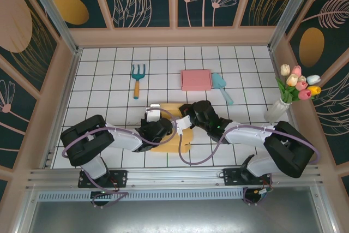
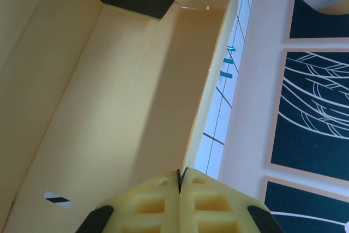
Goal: Fold the paper box
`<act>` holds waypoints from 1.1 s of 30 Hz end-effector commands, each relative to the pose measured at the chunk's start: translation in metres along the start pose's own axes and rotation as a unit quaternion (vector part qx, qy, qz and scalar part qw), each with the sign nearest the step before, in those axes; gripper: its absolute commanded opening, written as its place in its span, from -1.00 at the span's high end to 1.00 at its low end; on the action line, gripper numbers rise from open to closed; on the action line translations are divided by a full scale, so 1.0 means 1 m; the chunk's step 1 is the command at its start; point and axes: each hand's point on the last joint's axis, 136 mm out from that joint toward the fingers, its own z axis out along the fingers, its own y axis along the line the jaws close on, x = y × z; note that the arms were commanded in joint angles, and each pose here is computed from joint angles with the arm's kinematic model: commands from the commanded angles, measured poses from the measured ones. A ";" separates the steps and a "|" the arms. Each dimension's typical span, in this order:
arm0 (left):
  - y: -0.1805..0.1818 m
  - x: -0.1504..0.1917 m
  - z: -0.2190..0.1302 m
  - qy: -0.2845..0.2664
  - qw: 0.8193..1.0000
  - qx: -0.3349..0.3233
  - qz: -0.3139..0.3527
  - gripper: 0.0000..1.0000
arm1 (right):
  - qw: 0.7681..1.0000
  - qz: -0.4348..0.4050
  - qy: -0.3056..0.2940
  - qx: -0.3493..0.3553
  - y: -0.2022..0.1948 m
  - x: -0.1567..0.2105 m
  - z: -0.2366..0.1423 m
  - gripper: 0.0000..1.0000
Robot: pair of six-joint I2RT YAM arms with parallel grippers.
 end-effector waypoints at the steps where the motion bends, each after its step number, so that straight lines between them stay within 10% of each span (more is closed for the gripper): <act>1: 0.016 0.000 0.001 0.001 1.000 -0.001 0.023 0.25 | 0.996 0.006 0.036 -0.082 0.048 0.017 0.000 1.00; 13: -0.039 0.002 -0.022 0.033 0.980 0.190 -0.047 -0.02 | 0.995 0.019 0.041 -0.084 0.055 0.019 0.004 1.00; 33: -0.012 0.018 -0.003 0.033 0.995 0.090 0.012 0.61 | 0.995 0.022 0.040 -0.092 0.066 0.019 0.004 1.00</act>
